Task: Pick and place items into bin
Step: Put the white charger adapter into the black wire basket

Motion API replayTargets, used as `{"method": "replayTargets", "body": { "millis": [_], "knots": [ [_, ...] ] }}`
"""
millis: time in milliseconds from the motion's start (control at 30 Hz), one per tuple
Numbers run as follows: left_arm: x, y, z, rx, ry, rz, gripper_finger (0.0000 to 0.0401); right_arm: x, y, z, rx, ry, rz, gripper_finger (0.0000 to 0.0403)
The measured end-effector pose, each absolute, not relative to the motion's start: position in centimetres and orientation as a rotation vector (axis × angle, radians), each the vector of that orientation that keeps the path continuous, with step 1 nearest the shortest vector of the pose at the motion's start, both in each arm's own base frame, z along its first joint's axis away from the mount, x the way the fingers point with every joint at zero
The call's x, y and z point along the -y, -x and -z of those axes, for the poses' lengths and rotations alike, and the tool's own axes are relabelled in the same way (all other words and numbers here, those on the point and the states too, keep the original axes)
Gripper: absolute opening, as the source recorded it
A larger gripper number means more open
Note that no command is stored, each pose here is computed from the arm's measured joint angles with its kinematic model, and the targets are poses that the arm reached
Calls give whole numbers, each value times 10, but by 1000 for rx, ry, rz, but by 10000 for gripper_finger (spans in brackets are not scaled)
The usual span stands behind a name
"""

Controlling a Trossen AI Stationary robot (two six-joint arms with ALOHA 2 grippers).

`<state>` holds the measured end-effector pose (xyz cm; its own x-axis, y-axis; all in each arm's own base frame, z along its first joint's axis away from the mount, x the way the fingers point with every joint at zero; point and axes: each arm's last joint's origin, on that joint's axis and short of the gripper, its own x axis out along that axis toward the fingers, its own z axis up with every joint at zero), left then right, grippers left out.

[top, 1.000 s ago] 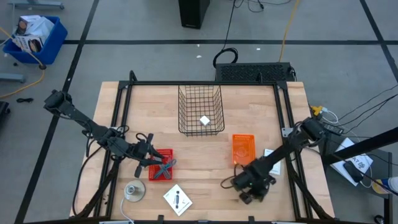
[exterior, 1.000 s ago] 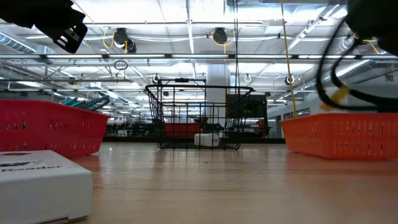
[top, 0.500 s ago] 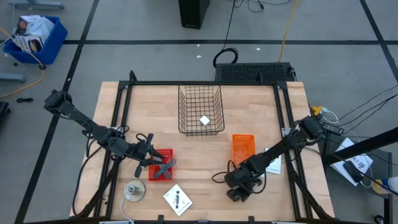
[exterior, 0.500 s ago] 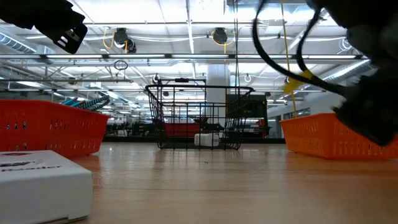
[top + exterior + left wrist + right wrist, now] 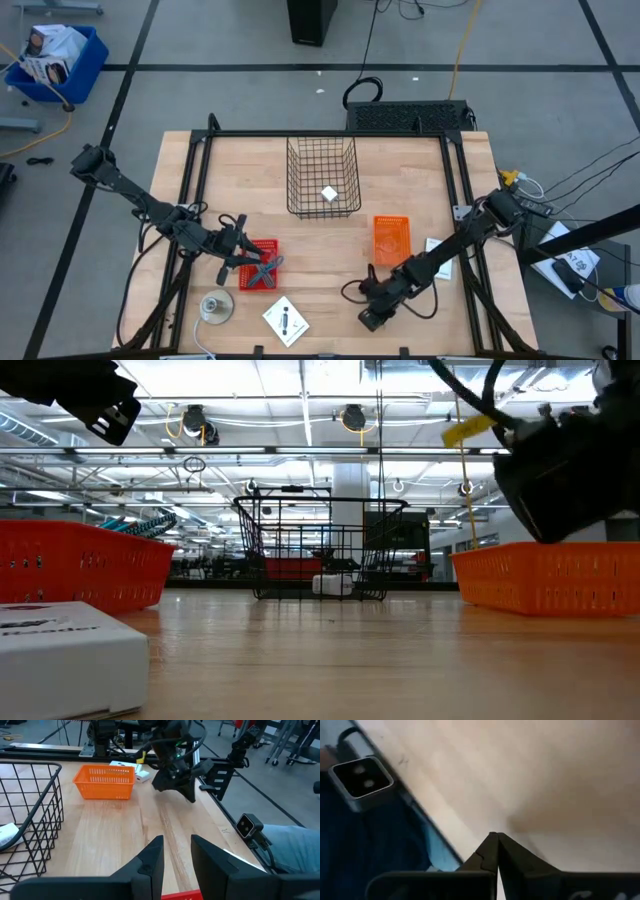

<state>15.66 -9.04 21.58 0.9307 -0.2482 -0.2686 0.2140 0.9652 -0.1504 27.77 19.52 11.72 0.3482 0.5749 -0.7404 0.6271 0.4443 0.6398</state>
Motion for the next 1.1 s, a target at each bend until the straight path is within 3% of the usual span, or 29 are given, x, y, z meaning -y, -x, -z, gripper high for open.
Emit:
{"method": "replayTargets", "body": {
  "millis": [233,433,633,867,967,1100],
  "knots": [
    [90,-157,-216,-288,115,238,102,-192,-280,-116,-1187,-1213,121,0],
    [90,-157,-216,-287,122,230,102,-193,-286,-121,-1092,-1159,30,18],
    [90,-157,-216,-283,115,212,102,-194,-285,-120,-1062,-1123,51,113],
    [90,-157,-216,-284,115,213,102,-193,-298,-132,-818,-1144,35,245],
    [90,-157,-216,-284,116,213,102,-193,-300,-135,-746,-1135,34,275],
    [90,-157,-216,-284,116,212,102,-187,-304,-135,-803,-1164,0,294]
  ]
}}
